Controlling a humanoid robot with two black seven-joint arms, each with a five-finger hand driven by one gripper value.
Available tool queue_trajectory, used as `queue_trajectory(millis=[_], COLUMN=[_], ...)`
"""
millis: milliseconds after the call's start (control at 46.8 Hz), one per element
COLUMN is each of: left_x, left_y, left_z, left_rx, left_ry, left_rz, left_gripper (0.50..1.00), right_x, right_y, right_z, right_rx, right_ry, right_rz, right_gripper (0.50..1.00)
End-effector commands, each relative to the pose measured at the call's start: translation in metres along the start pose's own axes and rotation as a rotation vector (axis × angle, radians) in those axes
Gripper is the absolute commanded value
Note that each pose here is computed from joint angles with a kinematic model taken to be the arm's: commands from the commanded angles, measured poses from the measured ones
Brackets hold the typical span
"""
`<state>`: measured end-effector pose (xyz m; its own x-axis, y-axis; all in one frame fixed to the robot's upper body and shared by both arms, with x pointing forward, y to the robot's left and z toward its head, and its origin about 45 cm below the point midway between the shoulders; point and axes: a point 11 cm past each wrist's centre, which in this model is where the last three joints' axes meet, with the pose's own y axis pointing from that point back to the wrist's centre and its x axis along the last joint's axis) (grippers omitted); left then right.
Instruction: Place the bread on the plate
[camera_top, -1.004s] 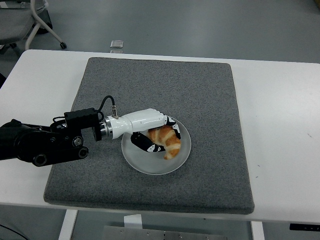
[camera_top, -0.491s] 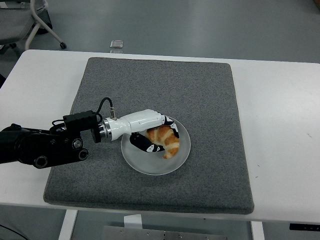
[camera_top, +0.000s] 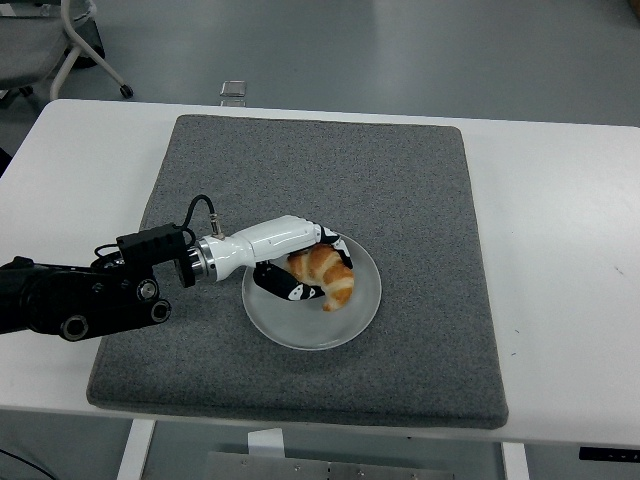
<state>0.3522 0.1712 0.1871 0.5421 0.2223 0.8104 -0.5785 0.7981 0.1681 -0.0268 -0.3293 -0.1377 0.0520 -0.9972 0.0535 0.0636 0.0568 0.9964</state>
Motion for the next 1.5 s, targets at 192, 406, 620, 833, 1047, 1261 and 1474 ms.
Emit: queue_trajectory(millis=[192,406,620,833,1047,1261,1474], left_x=[0.004,0.007,0.011,0.042,0.102,0.166,0.207], left_y=[0.012,0.017,0.021,0.026,0.022,0.028,0.048], left_z=[0.001,-0.001,-0.005,0.005,0.010,0.002,-0.031], left_rx=[0.001,0.010,0.022,0.003,-0.016,-0.064,-0.058], left_ry=[0.002,0.001,0.002,0.023,0.313,0.536,0.770], left_rz=[0.000,0.004,0.009,0.081,0.197,0.315,0.511], left_gripper=[0.878,0.926,0.986,0.990,0.990,0.990,0.990], right_x=[0.000,0.000,-0.001,-0.001,-0.001,-0.001,-0.001], right_y=[0.000,0.000,0.000,0.000,0.000,0.000,0.000], right_z=[0.000,0.000,0.000,0.000,0.000,0.000,0.000], right_rx=[0.000,0.000,0.000,0.000,0.000,0.000,0.000], right_ry=[0.000,0.000,0.000,0.002,0.002,0.002,0.002], right_rz=[0.000,0.000,-0.002,-0.002,-0.002,-0.002,-0.005], right_gripper=[0.930,0.930,0.930,0.930,0.930,0.930,0.930])
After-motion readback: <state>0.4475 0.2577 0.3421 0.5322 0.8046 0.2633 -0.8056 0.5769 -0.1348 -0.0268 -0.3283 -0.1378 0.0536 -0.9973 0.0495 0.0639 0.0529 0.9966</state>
